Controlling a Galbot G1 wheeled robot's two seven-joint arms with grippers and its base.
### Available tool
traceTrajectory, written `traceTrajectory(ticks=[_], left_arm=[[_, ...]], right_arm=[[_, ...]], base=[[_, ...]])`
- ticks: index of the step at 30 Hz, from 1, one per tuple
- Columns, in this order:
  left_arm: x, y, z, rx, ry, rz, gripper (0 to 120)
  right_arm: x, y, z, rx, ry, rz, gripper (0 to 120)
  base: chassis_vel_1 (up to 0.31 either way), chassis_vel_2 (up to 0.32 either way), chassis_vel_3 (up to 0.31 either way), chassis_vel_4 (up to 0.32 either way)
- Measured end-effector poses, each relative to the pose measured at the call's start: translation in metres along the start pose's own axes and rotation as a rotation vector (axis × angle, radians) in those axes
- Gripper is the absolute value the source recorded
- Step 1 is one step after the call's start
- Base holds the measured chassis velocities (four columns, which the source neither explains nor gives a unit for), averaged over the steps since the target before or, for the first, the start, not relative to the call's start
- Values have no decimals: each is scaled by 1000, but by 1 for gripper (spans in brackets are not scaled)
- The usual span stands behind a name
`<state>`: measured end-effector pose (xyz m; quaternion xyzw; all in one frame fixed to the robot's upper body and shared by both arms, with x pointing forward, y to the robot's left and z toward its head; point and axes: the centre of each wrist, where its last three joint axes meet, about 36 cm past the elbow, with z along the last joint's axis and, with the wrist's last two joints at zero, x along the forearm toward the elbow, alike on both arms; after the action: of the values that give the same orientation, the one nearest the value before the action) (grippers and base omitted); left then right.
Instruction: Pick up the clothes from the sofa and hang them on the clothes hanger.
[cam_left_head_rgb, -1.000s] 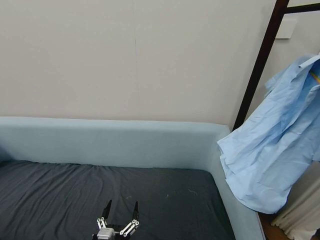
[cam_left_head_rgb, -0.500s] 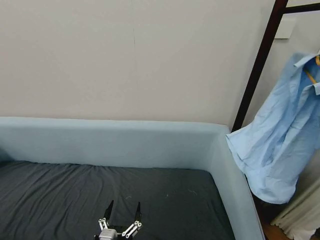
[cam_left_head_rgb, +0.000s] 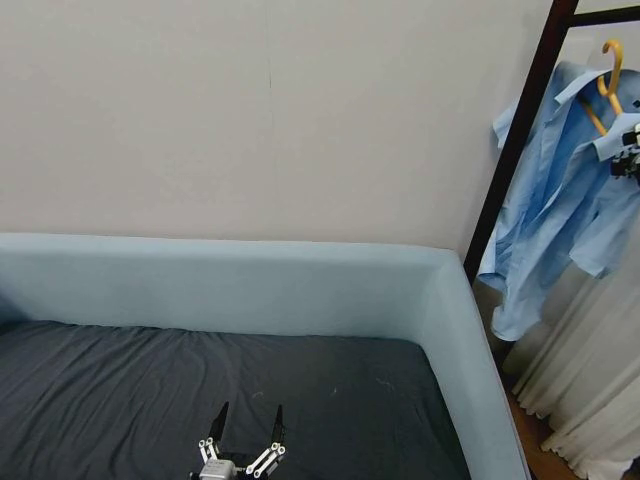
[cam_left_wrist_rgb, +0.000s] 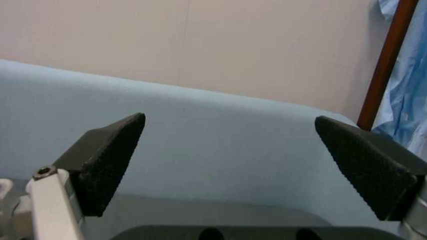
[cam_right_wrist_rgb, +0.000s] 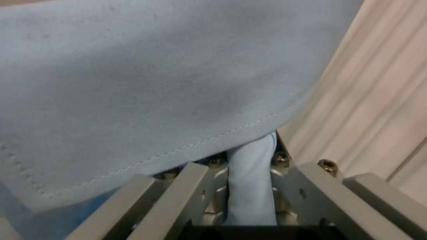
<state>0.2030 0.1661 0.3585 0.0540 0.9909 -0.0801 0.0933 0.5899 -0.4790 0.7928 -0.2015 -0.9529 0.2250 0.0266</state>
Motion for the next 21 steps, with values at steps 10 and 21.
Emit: traceTrajectory(ticks=[10,21], left_arm=[[-1,0,0,2,-4,-4,100],[4,-3,1,10,3,-4,100]], right_arm=[[18,28,-78,-139,49,-55,2],[16,33,-128,-278,138,-38,2]], base=[[0,0,0,0],[0,0,0,0]])
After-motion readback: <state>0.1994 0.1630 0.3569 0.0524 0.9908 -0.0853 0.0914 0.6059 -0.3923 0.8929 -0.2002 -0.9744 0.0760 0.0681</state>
